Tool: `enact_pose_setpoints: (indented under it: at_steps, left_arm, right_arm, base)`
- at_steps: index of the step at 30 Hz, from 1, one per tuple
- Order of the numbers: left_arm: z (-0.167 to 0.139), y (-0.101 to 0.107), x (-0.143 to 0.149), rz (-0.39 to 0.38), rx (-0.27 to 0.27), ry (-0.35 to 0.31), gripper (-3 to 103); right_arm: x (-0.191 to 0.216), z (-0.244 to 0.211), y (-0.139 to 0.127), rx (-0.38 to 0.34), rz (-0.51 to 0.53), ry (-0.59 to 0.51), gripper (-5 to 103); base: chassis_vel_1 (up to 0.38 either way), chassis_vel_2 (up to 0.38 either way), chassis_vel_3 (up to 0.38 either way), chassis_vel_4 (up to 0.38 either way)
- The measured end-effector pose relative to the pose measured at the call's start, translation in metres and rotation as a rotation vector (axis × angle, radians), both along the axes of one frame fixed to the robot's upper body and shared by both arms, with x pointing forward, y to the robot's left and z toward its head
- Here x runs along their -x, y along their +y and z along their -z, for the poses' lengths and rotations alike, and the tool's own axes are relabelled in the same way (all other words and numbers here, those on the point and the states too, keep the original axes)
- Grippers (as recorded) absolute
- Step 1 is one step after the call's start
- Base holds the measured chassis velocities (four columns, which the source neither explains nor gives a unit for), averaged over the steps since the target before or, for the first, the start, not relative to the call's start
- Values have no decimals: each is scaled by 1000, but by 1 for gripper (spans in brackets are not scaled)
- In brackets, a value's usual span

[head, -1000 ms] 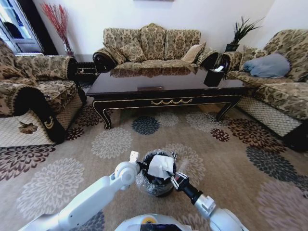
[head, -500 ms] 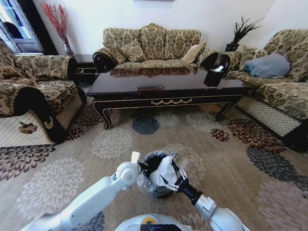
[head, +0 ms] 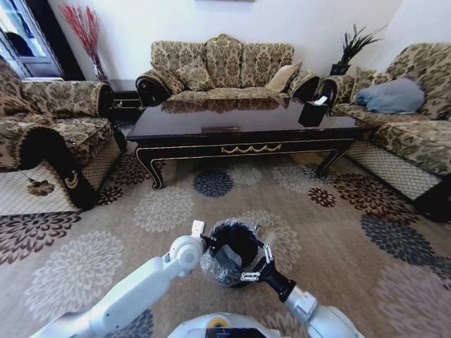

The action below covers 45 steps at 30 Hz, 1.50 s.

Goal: Move to the front of the table and pick up the trash from the floor, then place it into the trash bin.

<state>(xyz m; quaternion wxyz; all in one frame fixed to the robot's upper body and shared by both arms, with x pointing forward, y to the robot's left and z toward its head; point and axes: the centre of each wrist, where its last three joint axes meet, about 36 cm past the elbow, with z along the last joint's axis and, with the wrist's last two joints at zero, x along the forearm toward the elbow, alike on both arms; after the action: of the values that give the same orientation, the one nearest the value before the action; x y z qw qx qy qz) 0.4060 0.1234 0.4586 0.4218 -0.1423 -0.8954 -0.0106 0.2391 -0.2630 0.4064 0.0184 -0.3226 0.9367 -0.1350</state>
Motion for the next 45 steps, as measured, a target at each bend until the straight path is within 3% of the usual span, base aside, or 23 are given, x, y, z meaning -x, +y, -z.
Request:
enact_pose_setpoints:
  at_steps: [6,12,19,22,29,35,45]
  left_arm:
    - [-4,22,-3,-51,-3,-17,3]
    - [-12,56,-5,-126,-18,-41,3]
    - [-15,88,-5,-165,-57,-63,3]
    - [-16,100,-5,-174,-63,-76,3]
    - [-13,110,0,-196,-79,-84,3]
    - [-11,111,3,-188,-83,-82,3]
    - [-14,114,9,-184,-92,-85,3]
  right_arm:
    - [-11,-6,-2,-46,71,-3,100]
    - [-31,-2,-11,-128,206,31,100]
    - [-47,22,-25,-132,333,69,100]
    - [-47,36,-27,-153,416,149,100]
    - [-49,51,-23,-168,531,271,100]
    - [-39,70,-11,-86,669,432,100]
    - [-54,96,15,-55,796,605,100]
  base:
    - [0,0,0,0]
    - [0,0,0,0]
    - [0,0,0,0]
    - [0,0,0,0]
    - [0,0,0,0]
    - [0,0,0,0]
    - [0,0,0,0]
